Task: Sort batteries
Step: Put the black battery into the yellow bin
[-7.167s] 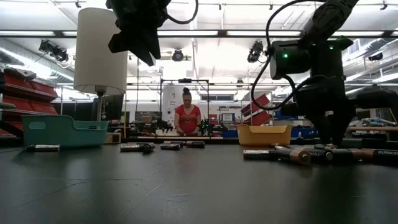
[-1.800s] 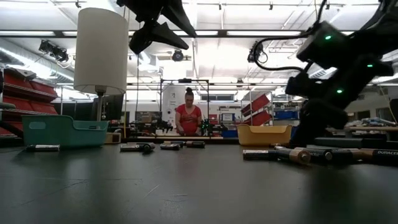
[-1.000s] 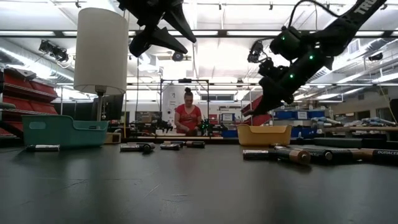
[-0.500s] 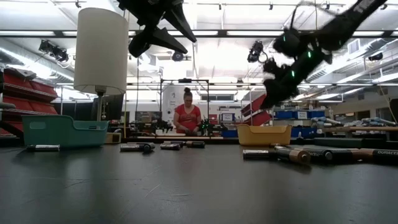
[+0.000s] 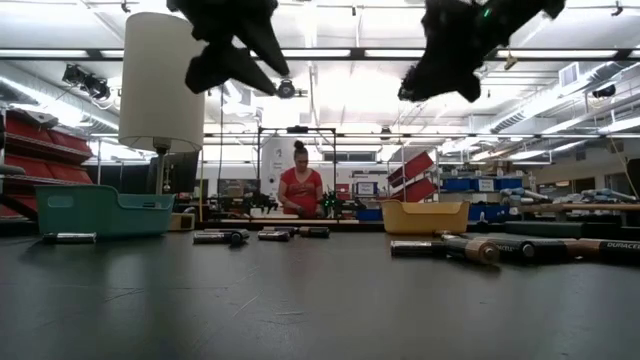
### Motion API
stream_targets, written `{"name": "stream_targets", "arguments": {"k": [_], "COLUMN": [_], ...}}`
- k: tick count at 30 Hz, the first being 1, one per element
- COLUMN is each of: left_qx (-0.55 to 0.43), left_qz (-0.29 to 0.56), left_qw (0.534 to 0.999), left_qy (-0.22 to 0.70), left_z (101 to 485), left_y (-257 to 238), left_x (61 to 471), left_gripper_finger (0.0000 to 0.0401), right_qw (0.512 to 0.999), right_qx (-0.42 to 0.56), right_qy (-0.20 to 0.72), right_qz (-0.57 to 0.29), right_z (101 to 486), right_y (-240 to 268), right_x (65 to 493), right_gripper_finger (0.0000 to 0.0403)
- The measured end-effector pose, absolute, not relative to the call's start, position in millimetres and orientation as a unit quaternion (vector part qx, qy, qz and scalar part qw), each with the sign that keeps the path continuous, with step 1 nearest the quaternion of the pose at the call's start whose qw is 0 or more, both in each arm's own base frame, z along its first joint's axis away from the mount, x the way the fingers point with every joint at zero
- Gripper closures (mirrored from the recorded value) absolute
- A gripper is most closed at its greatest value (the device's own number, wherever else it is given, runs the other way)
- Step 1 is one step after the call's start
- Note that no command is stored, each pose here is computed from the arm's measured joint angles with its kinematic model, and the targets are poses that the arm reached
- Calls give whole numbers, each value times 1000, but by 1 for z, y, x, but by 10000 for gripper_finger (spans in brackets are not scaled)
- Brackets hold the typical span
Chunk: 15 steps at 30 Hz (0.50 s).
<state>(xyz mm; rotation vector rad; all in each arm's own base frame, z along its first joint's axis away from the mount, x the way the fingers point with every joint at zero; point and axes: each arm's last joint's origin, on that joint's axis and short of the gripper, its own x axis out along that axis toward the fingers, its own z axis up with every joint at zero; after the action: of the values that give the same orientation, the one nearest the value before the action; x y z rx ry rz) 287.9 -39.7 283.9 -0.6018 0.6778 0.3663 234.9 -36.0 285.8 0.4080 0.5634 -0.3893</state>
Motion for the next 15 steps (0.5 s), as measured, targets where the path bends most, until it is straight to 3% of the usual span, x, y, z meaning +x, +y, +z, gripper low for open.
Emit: {"name": "stream_targets", "arguments": {"k": [8, 15], "left_qx": [-272, -263], "left_qz": [128, 120], "left_qw": [907, 912], "left_qy": [294, 290], "left_z": [291, 292], "left_y": [-83, -100], "left_x": [282, 276], "left_gripper_finger": [245, 245], "right_qw": [876, 847], "right_qx": [271, 246], "right_qy": [366, 465], "right_qz": [-160, -77], "right_z": [266, 239], "right_y": [33, 87], "right_x": [230, 230], "right_gripper_finger": [254, 254]}}
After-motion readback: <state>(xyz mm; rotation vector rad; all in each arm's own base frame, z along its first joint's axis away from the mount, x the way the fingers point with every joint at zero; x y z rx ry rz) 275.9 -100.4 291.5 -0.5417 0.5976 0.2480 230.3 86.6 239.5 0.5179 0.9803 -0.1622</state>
